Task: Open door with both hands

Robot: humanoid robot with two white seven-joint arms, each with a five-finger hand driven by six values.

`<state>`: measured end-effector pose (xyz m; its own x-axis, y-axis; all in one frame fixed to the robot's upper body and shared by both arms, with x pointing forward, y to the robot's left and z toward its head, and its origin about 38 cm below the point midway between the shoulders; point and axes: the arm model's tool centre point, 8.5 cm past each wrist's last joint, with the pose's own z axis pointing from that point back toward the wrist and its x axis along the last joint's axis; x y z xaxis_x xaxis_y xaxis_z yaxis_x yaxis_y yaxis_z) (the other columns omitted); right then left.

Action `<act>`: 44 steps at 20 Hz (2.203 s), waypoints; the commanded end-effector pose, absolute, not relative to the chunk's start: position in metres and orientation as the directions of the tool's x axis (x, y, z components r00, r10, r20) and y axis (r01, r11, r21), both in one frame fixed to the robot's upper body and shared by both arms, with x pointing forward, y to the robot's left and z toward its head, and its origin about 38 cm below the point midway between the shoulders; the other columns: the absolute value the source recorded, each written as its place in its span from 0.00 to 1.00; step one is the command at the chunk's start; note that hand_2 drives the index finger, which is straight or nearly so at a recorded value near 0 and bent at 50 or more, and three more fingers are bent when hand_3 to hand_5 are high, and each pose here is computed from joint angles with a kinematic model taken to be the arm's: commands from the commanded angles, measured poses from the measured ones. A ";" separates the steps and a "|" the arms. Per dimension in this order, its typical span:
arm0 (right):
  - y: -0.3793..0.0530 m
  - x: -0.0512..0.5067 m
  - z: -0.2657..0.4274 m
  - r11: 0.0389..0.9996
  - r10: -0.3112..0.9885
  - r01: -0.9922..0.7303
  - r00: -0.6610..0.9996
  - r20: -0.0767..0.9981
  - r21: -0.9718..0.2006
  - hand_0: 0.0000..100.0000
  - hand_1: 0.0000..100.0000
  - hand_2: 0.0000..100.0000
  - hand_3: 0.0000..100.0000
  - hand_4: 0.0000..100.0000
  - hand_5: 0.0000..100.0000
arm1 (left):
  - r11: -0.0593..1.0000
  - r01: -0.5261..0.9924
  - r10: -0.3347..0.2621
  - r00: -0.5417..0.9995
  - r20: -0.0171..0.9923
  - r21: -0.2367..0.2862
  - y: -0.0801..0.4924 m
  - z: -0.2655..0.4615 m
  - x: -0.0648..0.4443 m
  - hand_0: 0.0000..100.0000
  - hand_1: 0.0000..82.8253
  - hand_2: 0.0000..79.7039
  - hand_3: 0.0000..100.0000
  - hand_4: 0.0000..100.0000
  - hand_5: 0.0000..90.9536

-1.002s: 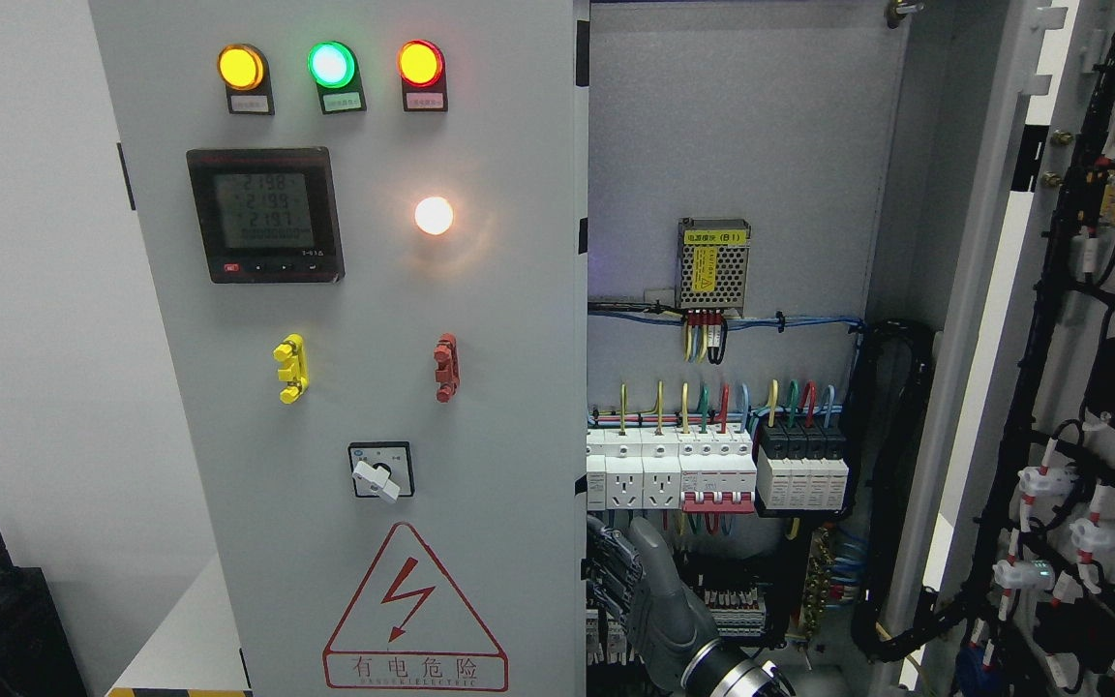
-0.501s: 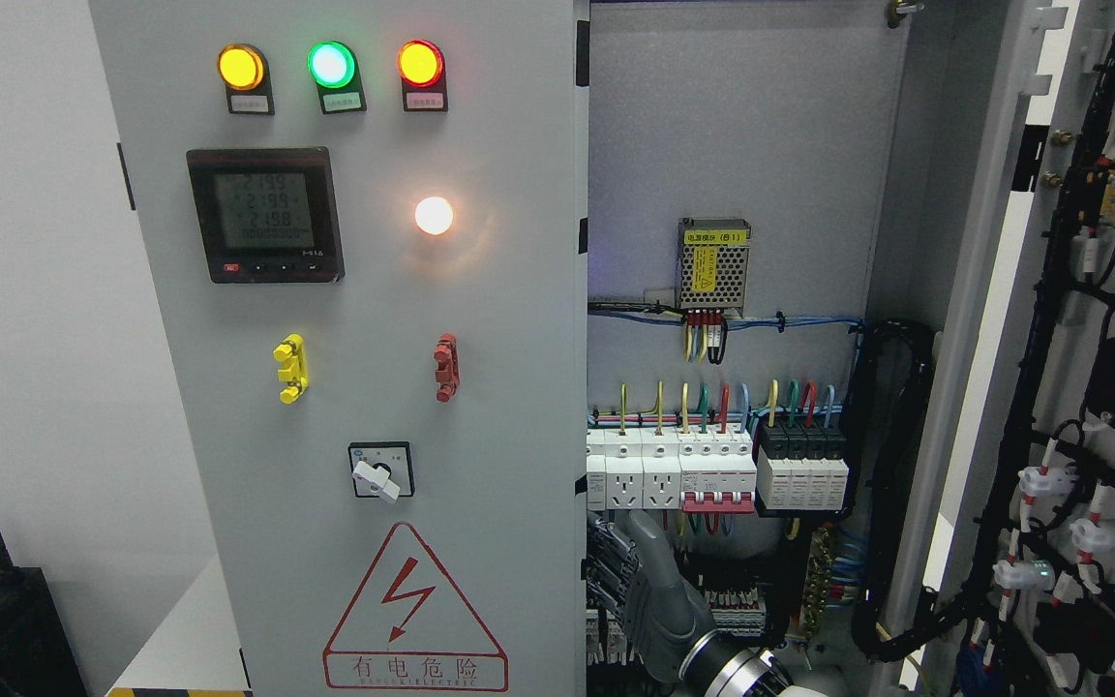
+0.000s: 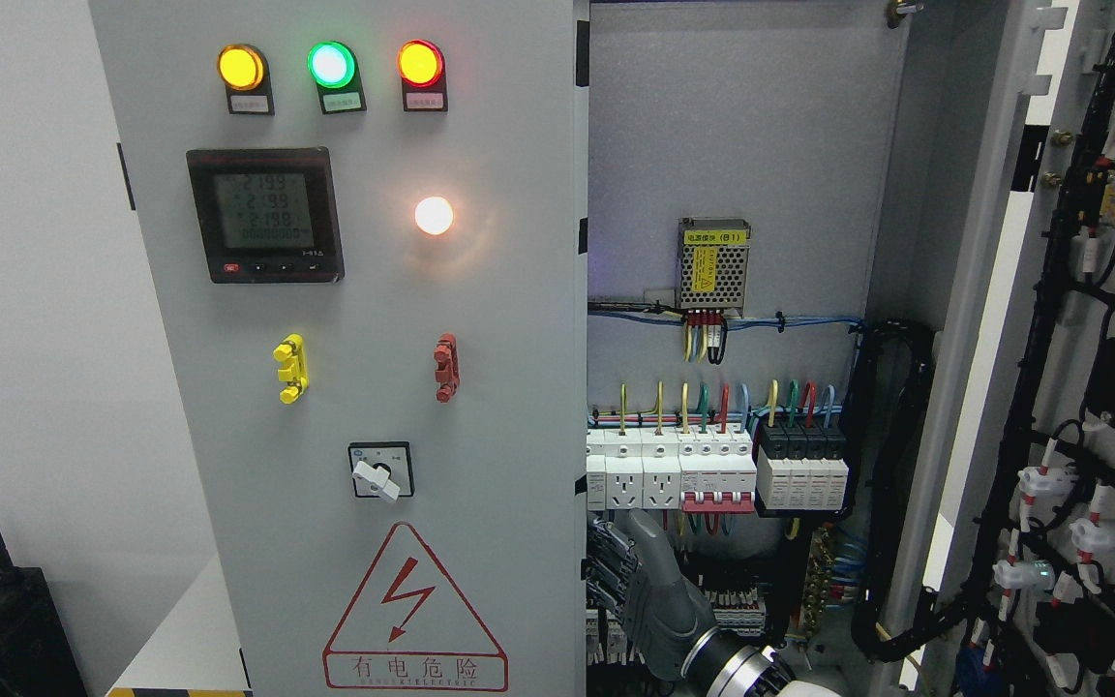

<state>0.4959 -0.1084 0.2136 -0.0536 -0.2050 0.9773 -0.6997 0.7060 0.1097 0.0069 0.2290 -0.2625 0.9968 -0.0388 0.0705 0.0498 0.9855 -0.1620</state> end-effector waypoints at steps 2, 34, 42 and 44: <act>-0.112 0.498 0.212 0.703 -0.196 -0.703 -0.048 0.979 0.106 0.00 0.00 0.00 0.00 0.00 0.00 | 0.986 0.049 -0.038 0.997 0.073 -0.160 0.230 -0.263 -0.001 0.00 0.00 0.00 0.00 0.04 0.00; -0.106 0.489 0.219 0.622 -0.225 -0.776 -0.044 0.973 0.109 0.00 0.00 0.00 0.00 0.00 0.00 | 0.986 0.049 -0.038 0.997 0.073 -0.161 0.229 -0.263 -0.001 0.00 0.00 0.00 0.00 0.04 0.00; -0.093 0.481 0.222 0.583 -0.244 -0.804 -0.035 0.969 0.118 0.00 0.00 0.00 0.00 0.00 0.00 | 0.986 0.049 -0.038 0.997 0.073 -0.160 0.230 -0.263 -0.001 0.00 0.00 0.00 0.00 0.04 0.00; -0.088 0.479 0.220 0.571 -0.239 -0.813 -0.031 0.971 0.115 0.00 0.00 0.00 0.00 0.00 0.00 | 0.986 0.049 -0.038 0.997 0.073 -0.161 0.229 -0.263 -0.001 0.00 0.00 0.00 0.00 0.04 0.00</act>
<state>0.4863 -0.1010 0.2187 -0.0300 -0.2399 0.9703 -0.7878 0.6032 0.1248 0.0069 0.2290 -0.2625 0.9968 -0.0388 0.0705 0.0498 0.9855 -0.1620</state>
